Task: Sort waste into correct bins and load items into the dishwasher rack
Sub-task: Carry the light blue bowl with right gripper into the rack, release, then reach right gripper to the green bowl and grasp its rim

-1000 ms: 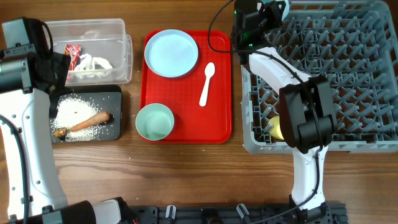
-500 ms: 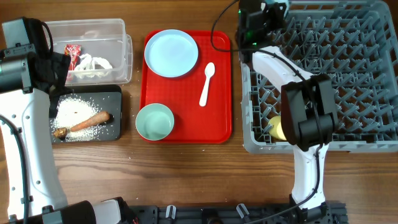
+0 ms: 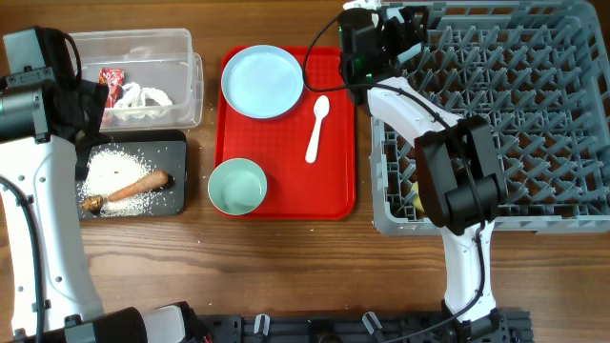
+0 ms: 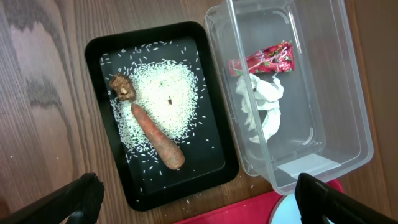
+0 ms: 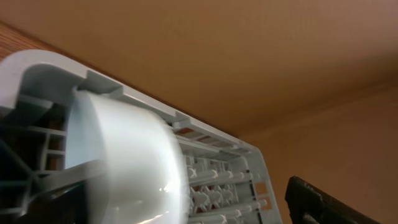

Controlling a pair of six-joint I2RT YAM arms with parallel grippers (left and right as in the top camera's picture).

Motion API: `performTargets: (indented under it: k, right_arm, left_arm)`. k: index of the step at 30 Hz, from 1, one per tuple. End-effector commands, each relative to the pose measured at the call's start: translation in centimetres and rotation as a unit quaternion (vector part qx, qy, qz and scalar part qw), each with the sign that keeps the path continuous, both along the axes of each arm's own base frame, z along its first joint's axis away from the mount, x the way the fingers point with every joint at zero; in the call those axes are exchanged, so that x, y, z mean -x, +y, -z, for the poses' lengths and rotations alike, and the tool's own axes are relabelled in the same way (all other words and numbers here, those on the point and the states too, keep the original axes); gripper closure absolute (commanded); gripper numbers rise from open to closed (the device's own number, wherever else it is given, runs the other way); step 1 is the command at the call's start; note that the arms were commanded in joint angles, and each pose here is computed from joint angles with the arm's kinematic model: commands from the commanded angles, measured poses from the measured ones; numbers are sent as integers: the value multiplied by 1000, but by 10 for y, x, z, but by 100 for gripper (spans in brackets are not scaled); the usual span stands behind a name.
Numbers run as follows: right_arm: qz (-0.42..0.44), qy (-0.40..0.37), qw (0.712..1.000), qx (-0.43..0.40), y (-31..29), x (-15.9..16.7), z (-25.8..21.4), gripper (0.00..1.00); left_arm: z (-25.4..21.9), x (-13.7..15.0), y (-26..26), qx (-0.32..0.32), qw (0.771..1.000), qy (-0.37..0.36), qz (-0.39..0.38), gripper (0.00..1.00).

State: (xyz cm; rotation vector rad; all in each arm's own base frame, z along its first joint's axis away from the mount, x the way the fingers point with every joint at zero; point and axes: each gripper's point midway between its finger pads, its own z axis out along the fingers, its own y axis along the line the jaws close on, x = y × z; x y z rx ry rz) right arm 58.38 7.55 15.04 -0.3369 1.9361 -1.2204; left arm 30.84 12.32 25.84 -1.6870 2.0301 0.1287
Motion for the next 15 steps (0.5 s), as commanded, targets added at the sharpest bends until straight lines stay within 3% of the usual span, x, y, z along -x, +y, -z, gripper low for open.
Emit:
performTargets:
  k: [1, 15]
  right_arm:
    - [-26, 8, 1000, 4, 30, 5, 7, 5]
    - [-55, -74, 993, -67, 47, 15, -74, 0]
  left_arm:
    - [-6, 0, 1, -5, 1000, -6, 2, 0]
    - [-6, 0, 1, -5, 1000, -6, 2, 0]
